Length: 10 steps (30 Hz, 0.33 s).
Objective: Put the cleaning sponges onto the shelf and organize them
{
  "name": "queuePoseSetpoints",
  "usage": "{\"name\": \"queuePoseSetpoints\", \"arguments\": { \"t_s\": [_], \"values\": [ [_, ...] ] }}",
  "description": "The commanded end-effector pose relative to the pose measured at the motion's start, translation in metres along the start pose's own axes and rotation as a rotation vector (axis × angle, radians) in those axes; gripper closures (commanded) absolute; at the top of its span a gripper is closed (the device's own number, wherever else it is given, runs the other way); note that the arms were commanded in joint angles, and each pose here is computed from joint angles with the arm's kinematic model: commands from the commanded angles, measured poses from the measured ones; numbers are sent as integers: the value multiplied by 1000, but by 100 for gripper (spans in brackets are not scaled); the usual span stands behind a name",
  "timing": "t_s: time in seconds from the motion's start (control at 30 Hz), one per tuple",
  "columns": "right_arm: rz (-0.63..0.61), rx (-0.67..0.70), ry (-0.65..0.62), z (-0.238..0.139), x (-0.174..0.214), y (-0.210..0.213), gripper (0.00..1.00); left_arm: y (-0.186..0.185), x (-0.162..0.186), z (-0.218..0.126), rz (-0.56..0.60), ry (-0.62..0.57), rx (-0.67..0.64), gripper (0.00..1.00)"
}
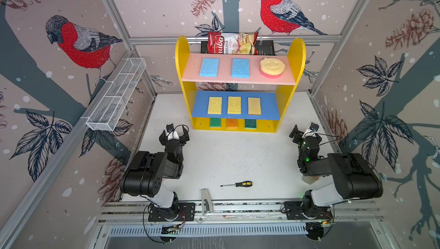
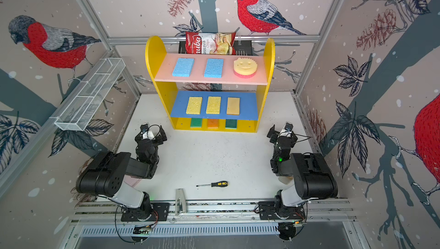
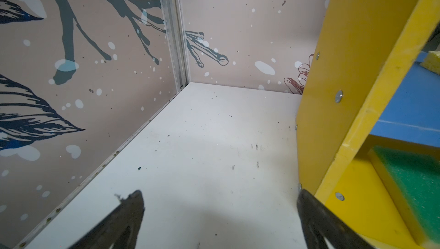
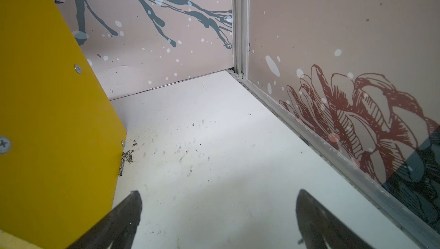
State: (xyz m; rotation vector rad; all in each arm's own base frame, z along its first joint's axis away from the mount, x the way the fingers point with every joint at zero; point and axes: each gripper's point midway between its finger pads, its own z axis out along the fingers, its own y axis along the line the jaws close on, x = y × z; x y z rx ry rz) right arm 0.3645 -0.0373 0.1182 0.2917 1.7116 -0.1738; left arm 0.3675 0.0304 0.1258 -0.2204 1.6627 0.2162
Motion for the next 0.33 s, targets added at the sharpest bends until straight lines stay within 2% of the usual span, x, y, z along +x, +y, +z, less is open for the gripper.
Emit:
{"name": "queuePoseSetpoints", "arguments": {
  "t_s": [0.0, 0.3],
  "values": [
    [9, -5, -33, 0, -9, 2, 0, 2, -8, 1, -5, -27, -13, 1],
    [11, -14, -28, 2, -9, 2, 0, 2, -7, 1, -5, -27, -14, 1]
  ]
}}
